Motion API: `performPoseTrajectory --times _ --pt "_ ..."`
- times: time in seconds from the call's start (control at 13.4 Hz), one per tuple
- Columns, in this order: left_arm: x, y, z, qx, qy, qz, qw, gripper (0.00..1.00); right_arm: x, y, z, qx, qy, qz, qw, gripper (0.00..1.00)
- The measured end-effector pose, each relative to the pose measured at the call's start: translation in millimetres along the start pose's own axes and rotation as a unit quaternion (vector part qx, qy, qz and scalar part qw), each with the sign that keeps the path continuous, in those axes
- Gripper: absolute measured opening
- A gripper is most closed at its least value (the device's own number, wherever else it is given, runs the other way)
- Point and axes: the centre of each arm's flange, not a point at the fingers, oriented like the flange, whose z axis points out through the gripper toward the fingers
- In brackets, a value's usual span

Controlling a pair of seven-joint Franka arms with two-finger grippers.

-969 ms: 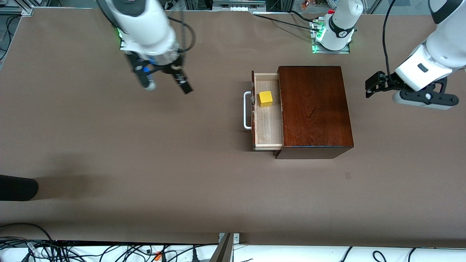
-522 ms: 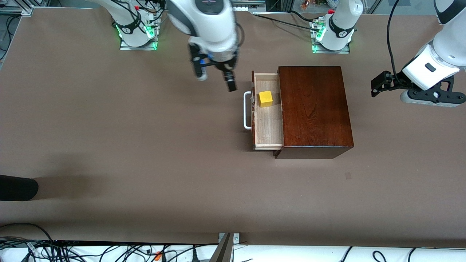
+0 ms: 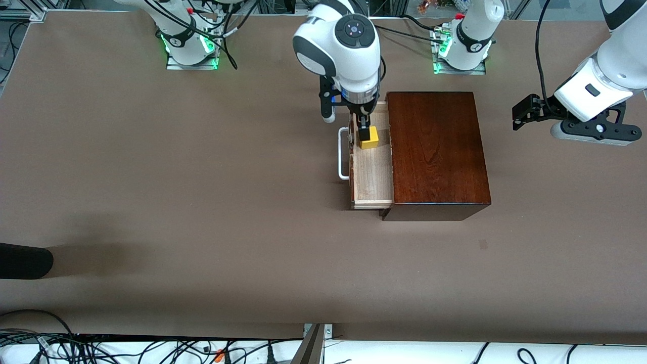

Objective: Open drawer, take yellow block, close drawer
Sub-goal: 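Lower the right gripper into the drawer over the yellow cube, then close the right gripper on the yellow cube and lift it out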

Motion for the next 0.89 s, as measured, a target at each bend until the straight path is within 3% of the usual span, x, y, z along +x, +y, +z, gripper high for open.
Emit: performPoseTrajectory --times 0.3,0.89 --pt "-9 -2 1 0.0 -0.025 -0.002 1.0 1.0 -2 -2 37 0.005 0.008 -0.002 1.0 1.0" --pt "-9 -10 -6 0.013 -0.011 -0.008 1.0 1.0 -14 19 103 0.002 0.028 -0.017 0.999 1.0"
